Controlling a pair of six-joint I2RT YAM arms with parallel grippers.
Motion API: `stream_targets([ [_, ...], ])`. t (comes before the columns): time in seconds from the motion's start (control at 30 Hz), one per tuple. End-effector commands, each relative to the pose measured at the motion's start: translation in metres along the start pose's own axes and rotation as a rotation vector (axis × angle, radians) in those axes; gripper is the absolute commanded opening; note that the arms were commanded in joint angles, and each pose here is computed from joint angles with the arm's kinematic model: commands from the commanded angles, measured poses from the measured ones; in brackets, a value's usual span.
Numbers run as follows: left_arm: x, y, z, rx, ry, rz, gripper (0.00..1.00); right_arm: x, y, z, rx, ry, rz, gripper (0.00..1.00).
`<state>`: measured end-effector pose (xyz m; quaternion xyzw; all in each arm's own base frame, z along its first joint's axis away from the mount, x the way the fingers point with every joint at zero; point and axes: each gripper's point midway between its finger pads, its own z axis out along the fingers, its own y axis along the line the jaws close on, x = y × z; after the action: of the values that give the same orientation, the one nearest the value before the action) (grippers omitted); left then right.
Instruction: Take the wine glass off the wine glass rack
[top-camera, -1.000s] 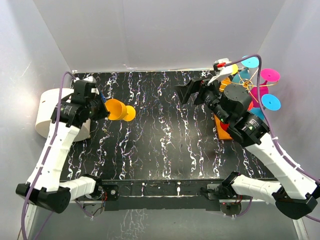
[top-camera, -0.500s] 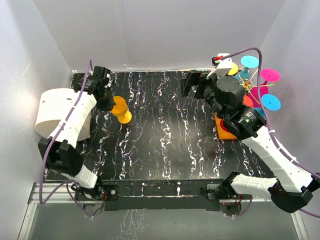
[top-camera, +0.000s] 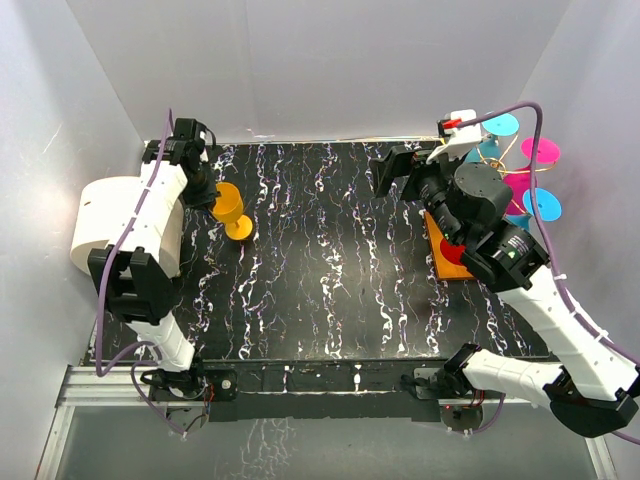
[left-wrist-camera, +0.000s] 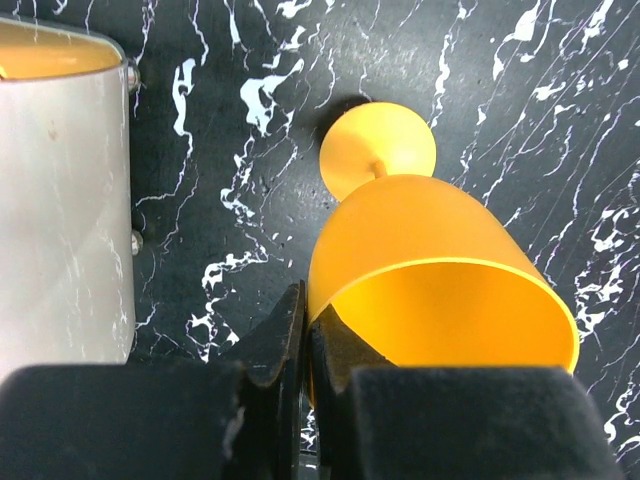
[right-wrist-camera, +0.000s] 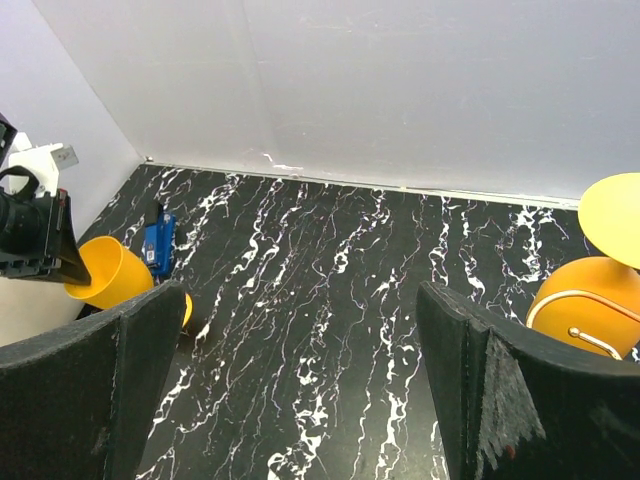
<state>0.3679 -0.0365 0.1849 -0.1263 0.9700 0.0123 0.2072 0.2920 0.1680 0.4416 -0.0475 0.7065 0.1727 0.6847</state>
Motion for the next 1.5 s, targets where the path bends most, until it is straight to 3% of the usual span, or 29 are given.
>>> stream_targets([
  [0.0,-0.005,-0.002,-0.01,0.018,0.012,0.009,0.0,-0.024,0.005,-0.004,-0.023,-0.063,0.015,0.98],
  [0.5,-0.01,0.001,0.013,-0.038,0.061,0.028,0.02,-0.027,0.005,-0.009,-0.031,-0.064,0.021,0.98],
  [0.57,-0.009,0.0,0.015,-0.038,0.07,0.03,0.1,-0.027,0.004,-0.01,-0.029,-0.062,0.02,0.98],
  [0.7,-0.012,-0.001,0.013,-0.025,0.044,0.034,0.36,-0.026,0.002,-0.011,-0.02,-0.06,0.015,0.98],
  [0.83,-0.017,-0.002,0.003,-0.01,0.011,0.032,0.49,-0.025,0.001,-0.012,-0.018,-0.043,-0.003,0.98],
  [1.13,-0.024,-0.012,-0.074,0.153,-0.18,0.019,0.76,-0.017,-0.023,-0.029,0.076,0.044,-0.089,0.98],
  [1.23,-0.014,-0.025,-0.109,0.295,-0.256,0.021,0.96,-0.012,-0.037,-0.038,0.135,0.084,-0.119,0.98],
  [1.47,0.021,-0.067,-0.179,0.708,-0.379,0.033,0.99,-0.008,-0.076,-0.064,0.286,0.165,-0.262,0.98],
])
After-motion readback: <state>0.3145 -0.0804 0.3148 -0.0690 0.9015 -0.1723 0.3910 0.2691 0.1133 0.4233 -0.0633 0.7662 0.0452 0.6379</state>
